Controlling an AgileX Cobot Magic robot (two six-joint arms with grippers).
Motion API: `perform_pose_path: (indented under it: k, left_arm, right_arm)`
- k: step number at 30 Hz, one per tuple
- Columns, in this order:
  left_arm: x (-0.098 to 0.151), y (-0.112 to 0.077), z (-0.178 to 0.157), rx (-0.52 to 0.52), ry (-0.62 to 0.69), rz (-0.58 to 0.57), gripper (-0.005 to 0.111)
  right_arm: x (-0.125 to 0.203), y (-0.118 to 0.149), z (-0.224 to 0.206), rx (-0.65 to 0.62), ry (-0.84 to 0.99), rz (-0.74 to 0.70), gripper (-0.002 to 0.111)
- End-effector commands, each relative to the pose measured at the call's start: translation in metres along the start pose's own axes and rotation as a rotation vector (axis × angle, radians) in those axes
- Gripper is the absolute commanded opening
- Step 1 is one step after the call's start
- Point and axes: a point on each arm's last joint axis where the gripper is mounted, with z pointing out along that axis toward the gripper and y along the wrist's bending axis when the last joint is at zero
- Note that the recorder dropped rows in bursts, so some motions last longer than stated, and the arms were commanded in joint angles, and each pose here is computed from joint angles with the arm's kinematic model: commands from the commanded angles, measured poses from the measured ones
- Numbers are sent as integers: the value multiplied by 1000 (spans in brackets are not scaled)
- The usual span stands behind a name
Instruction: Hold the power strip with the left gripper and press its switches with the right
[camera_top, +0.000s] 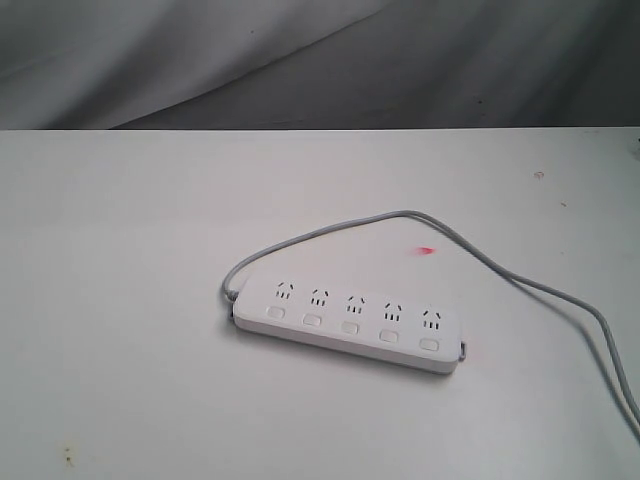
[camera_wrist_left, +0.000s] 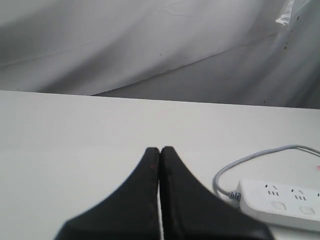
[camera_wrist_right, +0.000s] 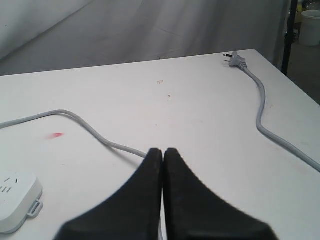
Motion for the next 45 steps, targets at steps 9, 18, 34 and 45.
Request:
perform_pose_path:
  k: [9,18,34,45]
  left_arm:
    - [17,4,-6,-18,-63,116,1]
    - [28,6,-7,-30,50,115,1]
    - [32,6,-7,-35,94,114,1]
    - [32,6,-7,-35,94,114,1]
  right_arm:
    - [1,0,0,0,-2,-11,0]
    - [1,0,0,0,-2,-11,0]
    - [1,0,0,0,-2,-11,0]
    - [1,0,0,0,-2,-11,0]
